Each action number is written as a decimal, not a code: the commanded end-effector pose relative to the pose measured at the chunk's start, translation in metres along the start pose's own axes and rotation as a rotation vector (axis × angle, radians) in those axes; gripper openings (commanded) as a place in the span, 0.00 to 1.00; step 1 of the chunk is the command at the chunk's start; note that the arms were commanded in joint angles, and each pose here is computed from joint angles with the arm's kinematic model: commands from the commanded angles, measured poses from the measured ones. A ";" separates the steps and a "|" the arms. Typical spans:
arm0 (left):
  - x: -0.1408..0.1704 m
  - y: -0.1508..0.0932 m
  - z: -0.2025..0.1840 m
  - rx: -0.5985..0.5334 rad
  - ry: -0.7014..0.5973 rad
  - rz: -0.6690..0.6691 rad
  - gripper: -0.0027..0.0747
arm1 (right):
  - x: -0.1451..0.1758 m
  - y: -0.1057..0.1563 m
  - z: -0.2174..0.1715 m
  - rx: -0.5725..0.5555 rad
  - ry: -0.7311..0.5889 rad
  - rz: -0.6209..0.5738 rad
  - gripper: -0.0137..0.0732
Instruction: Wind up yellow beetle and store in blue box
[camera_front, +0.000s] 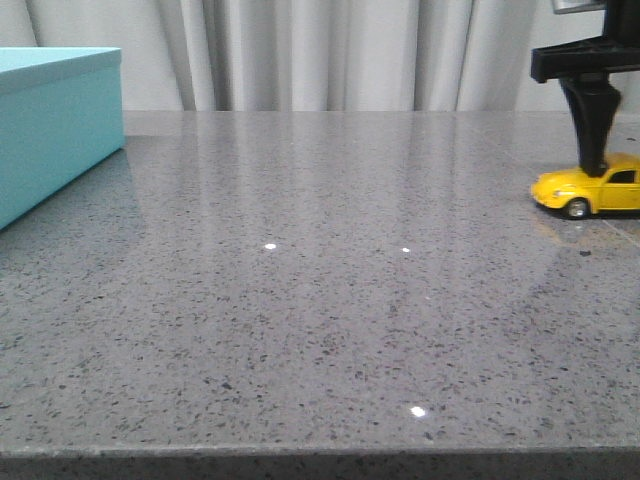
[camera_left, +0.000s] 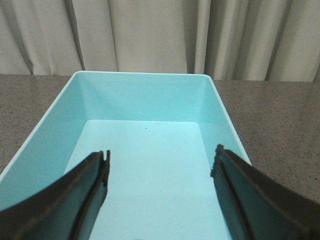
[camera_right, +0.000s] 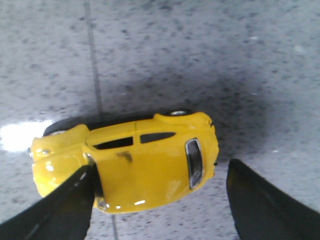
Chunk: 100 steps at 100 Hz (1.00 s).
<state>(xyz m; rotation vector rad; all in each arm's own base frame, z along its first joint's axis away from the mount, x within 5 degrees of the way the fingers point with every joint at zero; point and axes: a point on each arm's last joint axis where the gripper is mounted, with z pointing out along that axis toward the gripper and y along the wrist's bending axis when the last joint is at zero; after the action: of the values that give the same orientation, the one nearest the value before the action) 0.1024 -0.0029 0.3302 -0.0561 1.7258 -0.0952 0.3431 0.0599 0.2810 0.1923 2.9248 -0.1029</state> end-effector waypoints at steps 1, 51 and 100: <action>-0.017 -0.002 -0.002 0.010 -0.101 -0.005 0.61 | -0.001 -0.018 -0.017 0.061 -0.036 -0.003 0.79; -0.020 -0.002 -0.002 0.011 -0.129 -0.007 0.61 | 0.016 -0.019 -0.085 -0.170 -0.273 0.015 0.79; -0.017 -0.003 -0.001 0.028 -0.119 -0.082 0.61 | 0.038 -0.021 -0.101 -0.254 -0.388 -0.023 0.79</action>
<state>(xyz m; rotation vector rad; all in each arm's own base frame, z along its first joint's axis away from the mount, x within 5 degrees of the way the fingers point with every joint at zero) 0.1028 -0.0040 0.3322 -0.0905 1.6976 -0.1444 0.2934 0.0523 0.3520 0.1145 2.6485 0.1687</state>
